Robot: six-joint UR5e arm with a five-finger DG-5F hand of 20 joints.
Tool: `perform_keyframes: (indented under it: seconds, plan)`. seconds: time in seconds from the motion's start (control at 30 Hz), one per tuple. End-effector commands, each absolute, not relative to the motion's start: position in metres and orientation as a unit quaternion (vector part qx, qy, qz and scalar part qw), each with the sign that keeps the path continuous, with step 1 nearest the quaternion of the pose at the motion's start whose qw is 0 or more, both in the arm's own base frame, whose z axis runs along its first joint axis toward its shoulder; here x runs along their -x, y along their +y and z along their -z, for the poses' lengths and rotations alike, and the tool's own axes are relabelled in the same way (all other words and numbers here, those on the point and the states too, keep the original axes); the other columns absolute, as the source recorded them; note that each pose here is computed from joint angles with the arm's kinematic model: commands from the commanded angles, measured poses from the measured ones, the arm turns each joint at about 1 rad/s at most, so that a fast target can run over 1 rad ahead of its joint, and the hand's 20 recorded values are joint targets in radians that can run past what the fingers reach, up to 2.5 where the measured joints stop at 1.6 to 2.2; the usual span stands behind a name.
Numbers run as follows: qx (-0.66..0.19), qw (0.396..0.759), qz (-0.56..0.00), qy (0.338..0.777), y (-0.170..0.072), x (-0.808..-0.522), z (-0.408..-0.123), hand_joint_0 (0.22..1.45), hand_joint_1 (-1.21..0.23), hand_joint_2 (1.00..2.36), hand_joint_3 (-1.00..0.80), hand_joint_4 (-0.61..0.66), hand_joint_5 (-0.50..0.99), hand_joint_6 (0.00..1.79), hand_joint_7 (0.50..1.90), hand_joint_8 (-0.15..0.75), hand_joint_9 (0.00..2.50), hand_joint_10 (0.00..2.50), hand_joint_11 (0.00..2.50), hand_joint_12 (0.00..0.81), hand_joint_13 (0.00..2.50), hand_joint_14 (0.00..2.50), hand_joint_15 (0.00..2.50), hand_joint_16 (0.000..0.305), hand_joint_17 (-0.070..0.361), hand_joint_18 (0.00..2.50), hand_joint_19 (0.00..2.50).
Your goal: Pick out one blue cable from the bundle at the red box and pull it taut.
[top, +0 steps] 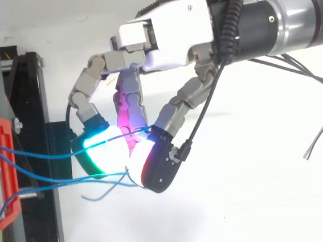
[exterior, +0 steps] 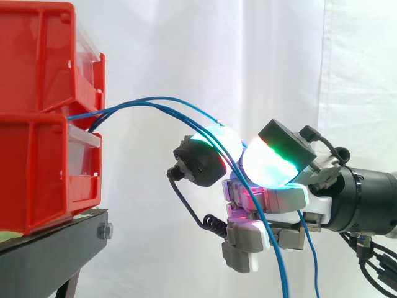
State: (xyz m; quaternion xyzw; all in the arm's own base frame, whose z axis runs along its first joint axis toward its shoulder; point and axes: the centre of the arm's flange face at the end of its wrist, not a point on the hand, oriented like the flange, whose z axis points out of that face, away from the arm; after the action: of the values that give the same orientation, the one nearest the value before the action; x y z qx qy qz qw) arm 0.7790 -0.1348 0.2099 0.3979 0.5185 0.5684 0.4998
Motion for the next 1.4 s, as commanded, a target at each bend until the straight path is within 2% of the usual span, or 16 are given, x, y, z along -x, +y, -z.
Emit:
perform_keyframes:
  seconds: [0.0,0.07,0.13,0.17,0.27,0.37,0.43,0.53,0.67,0.73,1.03,1.13,1.2,1.23,1.33,1.37]
  plan:
    - [-0.397,0.501,-0.568,0.519,-0.1353,-0.779,-0.21,0.6,-0.96,1.0,-0.5,-0.18,-0.04,0.92,1.03,0.277,1.53,0.04,0.96,0.311,1.22,0.03,0.61,0.039,0.087,1.04,0.62]
    - [-0.398,0.5,-0.568,0.519,-0.1353,-0.7786,-0.2093,0.54,-0.95,1.0,-0.5,-0.17,-0.04,0.92,1.04,0.284,1.54,0.04,0.95,0.322,1.23,0.02,0.6,0.041,0.091,1.06,0.6]
    - [-0.398,0.5,-0.568,0.519,-0.1341,-0.7788,-0.2093,0.47,-0.92,1.0,-0.5,-0.12,-0.03,0.91,0.91,0.295,1.53,0.03,0.92,0.342,1.23,0.02,0.58,0.046,0.103,1.09,0.58]
    - [-0.398,0.499,-0.568,0.519,-0.1341,-0.7788,-0.2093,0.45,-0.91,1.0,-0.5,-0.08,-0.03,0.9,0.89,0.301,1.53,0.03,0.9,0.351,1.23,0.02,0.57,0.047,0.106,1.09,0.57]
    - [-0.398,0.5,-0.568,0.518,-0.1353,-0.779,-0.21,0.39,-0.85,1.0,-0.5,-0.04,-0.03,0.86,0.9,0.321,1.54,0.03,0.89,0.374,1.24,0.02,0.56,0.053,0.12,1.12,0.54]
    - [-0.398,0.5,-0.568,0.518,-0.1353,-0.779,-0.21,0.39,-0.7,1.0,-0.5,-0.03,-0.04,0.84,0.9,0.318,1.54,0.03,0.87,0.373,1.24,0.02,0.55,0.054,0.122,1.12,0.54]
    - [-0.397,0.501,-0.568,0.518,-0.1353,-0.7789,-0.2112,0.43,-0.55,1.0,-0.5,-0.05,-0.04,0.82,0.9,0.304,1.53,0.03,0.85,0.365,1.23,0.02,0.56,0.052,0.117,1.09,0.56]
    - [-0.397,0.5,-0.569,0.518,-0.1351,-0.7789,-0.2112,0.48,-0.42,1.0,-0.5,-0.08,-0.04,0.82,0.88,0.288,1.52,0.03,0.87,0.355,1.21,0.02,0.56,0.049,0.11,1.04,0.61]
    - [-0.395,0.5,-0.57,0.518,-0.1359,-0.7793,-0.2127,0.55,-0.42,1.0,-0.5,-0.1,-0.05,0.82,0.9,0.268,1.5,0.03,0.87,0.336,1.18,0.02,0.59,0.044,0.099,0.99,0.65]
    - [-0.395,0.5,-0.57,0.518,-0.1359,-0.7798,-0.2122,0.57,-0.51,1.0,-0.5,-0.09,-0.05,0.82,0.93,0.263,1.5,0.03,0.87,0.333,1.18,0.02,0.58,0.044,0.099,0.98,0.66]
    - [-0.394,0.501,-0.571,0.518,-0.1359,-0.78,-0.2141,0.58,-0.68,1.01,-0.31,-0.06,-0.05,0.85,0.93,0.288,1.49,0.04,0.89,0.343,1.17,0.02,0.59,0.044,0.099,0.98,0.66]
    - [-0.395,0.501,-0.57,0.518,-0.1371,-0.7799,-0.2129,0.58,-0.69,1.01,-0.31,-0.04,-0.06,0.86,0.93,0.29,1.49,0.03,0.9,0.34,1.17,0.02,0.59,0.044,0.1,0.98,0.66]
    - [-0.395,0.5,-0.57,0.518,-0.137,-0.7798,-0.2127,0.55,-0.67,1.01,-0.4,-0.03,-0.06,0.86,0.91,0.287,1.48,0.03,0.9,0.342,1.18,0.02,0.59,0.045,0.102,0.98,0.66]
    - [-0.395,0.5,-0.57,0.518,-0.138,-0.7795,-0.2127,0.52,-0.59,1.0,-0.49,-0.03,-0.06,0.86,0.88,0.293,1.48,0.03,0.88,0.356,1.17,0.02,0.59,0.048,0.109,0.99,0.66]
    - [-0.394,0.501,-0.57,0.518,-0.138,-0.7798,-0.2147,0.51,-0.38,1.0,-0.5,-0.02,-0.06,0.84,0.87,0.3,1.47,0.03,0.86,0.36,1.16,0.02,0.59,0.051,0.114,0.98,0.66]
    - [-0.394,0.501,-0.57,0.518,-0.138,-0.7802,-0.2142,0.51,-0.35,1.0,-0.5,-0.02,-0.06,0.84,0.86,0.303,1.46,0.03,0.86,0.362,1.16,0.02,0.59,0.051,0.114,0.98,0.66]
